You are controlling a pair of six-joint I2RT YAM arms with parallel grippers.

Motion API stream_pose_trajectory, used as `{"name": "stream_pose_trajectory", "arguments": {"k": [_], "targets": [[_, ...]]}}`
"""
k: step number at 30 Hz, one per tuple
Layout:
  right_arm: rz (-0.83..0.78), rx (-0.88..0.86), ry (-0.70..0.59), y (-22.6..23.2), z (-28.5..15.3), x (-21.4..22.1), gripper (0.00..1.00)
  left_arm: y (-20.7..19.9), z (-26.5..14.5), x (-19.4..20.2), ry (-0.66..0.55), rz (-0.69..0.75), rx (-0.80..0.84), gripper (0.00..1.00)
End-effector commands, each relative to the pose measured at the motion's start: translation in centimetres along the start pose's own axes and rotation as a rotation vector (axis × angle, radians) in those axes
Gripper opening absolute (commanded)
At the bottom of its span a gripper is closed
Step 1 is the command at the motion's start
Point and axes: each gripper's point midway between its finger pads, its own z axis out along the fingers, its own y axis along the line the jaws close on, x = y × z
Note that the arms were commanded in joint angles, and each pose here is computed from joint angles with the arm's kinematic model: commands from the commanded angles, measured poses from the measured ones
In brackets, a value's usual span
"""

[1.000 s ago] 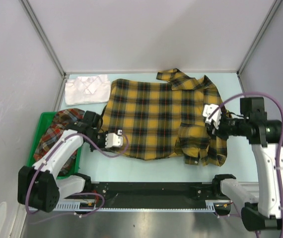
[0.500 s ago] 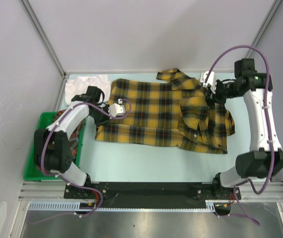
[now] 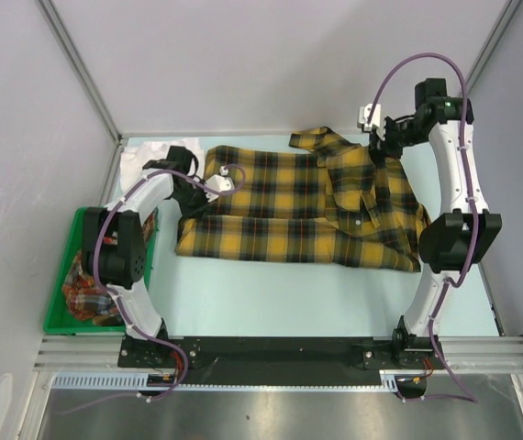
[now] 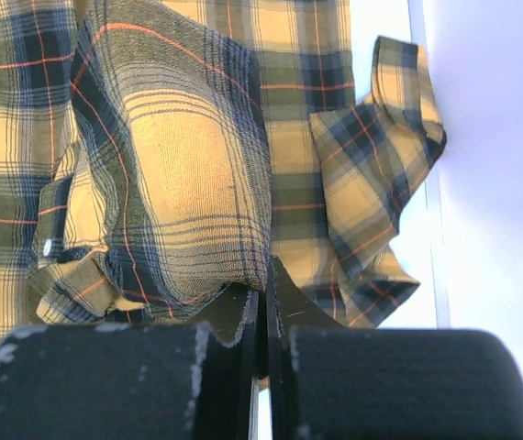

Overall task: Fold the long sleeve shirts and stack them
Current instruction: Fold the shirt

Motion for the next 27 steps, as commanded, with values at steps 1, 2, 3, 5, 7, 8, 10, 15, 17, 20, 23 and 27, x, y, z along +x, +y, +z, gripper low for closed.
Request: {"name": "stream_pose_trajectory", "arguments": {"k": [1, 2, 3, 5, 7, 8, 10, 15, 17, 20, 23, 27], "targets": [[-0.065, -0.021, -0.048, -0.2, 0.6, -1.5, 0.0, 1.2, 0.0, -0.2, 0.002, -0.014, -0.021, 0.0], [-0.066, -0.026, -0.048, -0.1, 0.8, -1.4, 0.0, 1.3, 0.0, -0.1, 0.004, -0.016, -0.021, 0.0], [-0.061, -0.029, -0.047, -0.1, 0.9, -1.2, 0.0, 1.3, 0.3, -0.1, 0.005, -0.02, -0.014, 0.0], [-0.051, -0.038, -0.043, 0.0, 1.4, -0.7, 0.0, 1.3, 0.5, 0.0, 0.008, -0.029, -0.015, 0.0], [-0.069, -0.054, -0.055, 0.2, 2.7, -1.4, 0.0, 1.4, 0.8, 0.4, 0.019, -0.036, -0.015, 0.0], [-0.063, -0.054, -0.055, 0.2, 2.9, -1.2, 0.0, 1.5, 0.9, 0.4, 0.023, -0.036, -0.018, 0.0], [-0.072, -0.038, -0.055, -0.5, 3.2, -1.1, 0.0, 1.6, 1.2, 0.7, 0.032, -0.039, -0.02, 0.0], [-0.102, 0.0, -0.079, -2.1, 3.7, -2.1, 0.0, 1.5, 1.5, 0.9, 0.034, -0.049, -0.013, 0.0], [-0.107, -0.008, -0.081, -2.2, 4.3, -2.2, 0.0, 1.5, 1.6, 1.1, 0.039, -0.049, -0.015, 0.0], [-0.119, -0.012, -0.085, -2.4, 5.0, -2.3, 0.0, 1.5, 1.7, 1.5, 0.047, -0.053, -0.019, 0.0], [-0.123, -0.016, -0.085, -2.5, 5.7, -2.2, 0.0, 1.5, 1.8, 1.6, 0.048, -0.061, -0.019, 0.0], [-0.135, -0.011, -0.093, -3.0, 6.8, -2.3, 0.0, 1.5, 1.9, 1.8, 0.05, -0.074, -0.022, 0.0]]}}
